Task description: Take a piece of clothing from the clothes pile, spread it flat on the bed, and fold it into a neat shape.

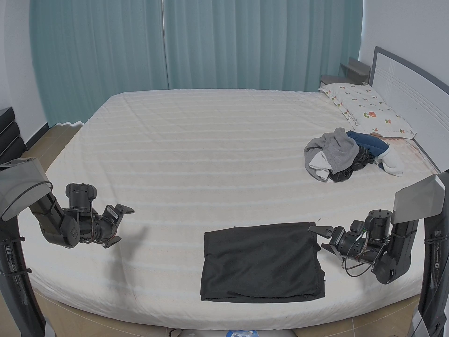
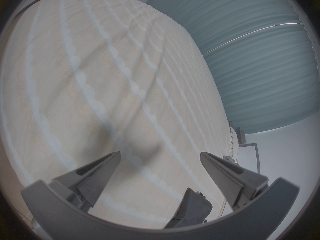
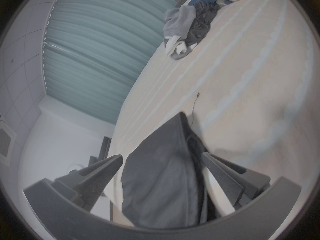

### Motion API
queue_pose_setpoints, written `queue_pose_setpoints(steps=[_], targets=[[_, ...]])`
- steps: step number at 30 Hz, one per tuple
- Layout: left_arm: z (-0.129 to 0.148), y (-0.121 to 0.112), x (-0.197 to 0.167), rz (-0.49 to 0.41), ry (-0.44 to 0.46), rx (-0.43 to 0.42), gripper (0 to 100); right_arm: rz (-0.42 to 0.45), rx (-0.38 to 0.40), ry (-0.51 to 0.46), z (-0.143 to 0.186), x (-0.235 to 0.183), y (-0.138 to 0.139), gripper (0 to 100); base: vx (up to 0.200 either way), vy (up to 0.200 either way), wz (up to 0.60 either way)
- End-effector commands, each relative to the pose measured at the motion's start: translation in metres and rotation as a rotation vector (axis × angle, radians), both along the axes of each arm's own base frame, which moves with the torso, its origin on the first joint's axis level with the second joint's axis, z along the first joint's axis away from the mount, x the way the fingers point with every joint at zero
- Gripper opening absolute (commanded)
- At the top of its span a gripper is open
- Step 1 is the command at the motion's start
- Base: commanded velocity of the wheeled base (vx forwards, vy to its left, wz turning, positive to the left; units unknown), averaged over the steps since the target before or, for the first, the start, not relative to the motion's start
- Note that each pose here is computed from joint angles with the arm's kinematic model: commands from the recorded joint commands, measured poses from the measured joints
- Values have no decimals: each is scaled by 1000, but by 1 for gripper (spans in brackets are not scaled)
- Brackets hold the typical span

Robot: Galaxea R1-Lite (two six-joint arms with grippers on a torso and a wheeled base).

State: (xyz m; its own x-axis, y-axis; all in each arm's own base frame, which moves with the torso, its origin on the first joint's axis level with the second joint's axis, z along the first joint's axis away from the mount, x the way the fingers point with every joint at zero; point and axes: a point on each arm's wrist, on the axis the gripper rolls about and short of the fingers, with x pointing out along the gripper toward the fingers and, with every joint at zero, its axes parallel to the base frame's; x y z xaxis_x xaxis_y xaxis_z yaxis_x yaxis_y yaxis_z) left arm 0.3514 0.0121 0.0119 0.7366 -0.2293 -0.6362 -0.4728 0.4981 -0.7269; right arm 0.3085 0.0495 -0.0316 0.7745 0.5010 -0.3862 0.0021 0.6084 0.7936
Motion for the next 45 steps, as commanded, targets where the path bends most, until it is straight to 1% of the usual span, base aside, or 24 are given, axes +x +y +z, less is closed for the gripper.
queue_pose_setpoints(steps=[1,6,7,8,9,10,16,20,25,30,31,34,40,44,45], targets=[[0,0,0,-1,0,0,100,79,21,-30,25,-21,-7,100,-200,0,0],[0,0,0,1,0,0,100,164,-41,-29,18,-32,-7,100,-200,0,0],[0,0,0,-1,1,0,100,182,-48,-30,17,-34,-7,100,-200,0,0],[0,0,0,-1,1,0,100,182,-48,-30,17,-34,-7,100,-200,0,0],[0,0,0,-1,0,0,100,214,-51,-27,16,-38,-6,100,-200,0,0],[0,0,0,-1,0,0,100,226,-50,-26,16,-39,-5,100,-200,0,0],[0,0,0,-1,0,0,100,250,-92,-16,4,-39,-2,100,-33,0,0],[0,0,0,-1,0,0,100,262,-100,-18,0,-36,2,100,0,0,0],[0,0,0,-1,0,0,100,238,-106,-54,2,-26,6,100,0,0,0],[0,0,0,-1,0,0,100,238,-112,-54,-4,-21,9,100,0,0,0],[0,0,0,-1,0,0,100,218,-121,-63,-4,-17,10,100,0,0,0],[-1,0,0,-1,1,0,100,201,-125,-74,-4,-13,12,100,0,0,0],[-1,0,0,-1,3,0,100,205,-121,-77,-7,-9,16,100,0,0,0],[-1,0,0,0,3,1,100,191,-138,-67,-13,-8,18,100,0,0,0],[-1,0,0,-1,3,0,100,177,-149,-69,-16,-5,19,0,0,0,0]])
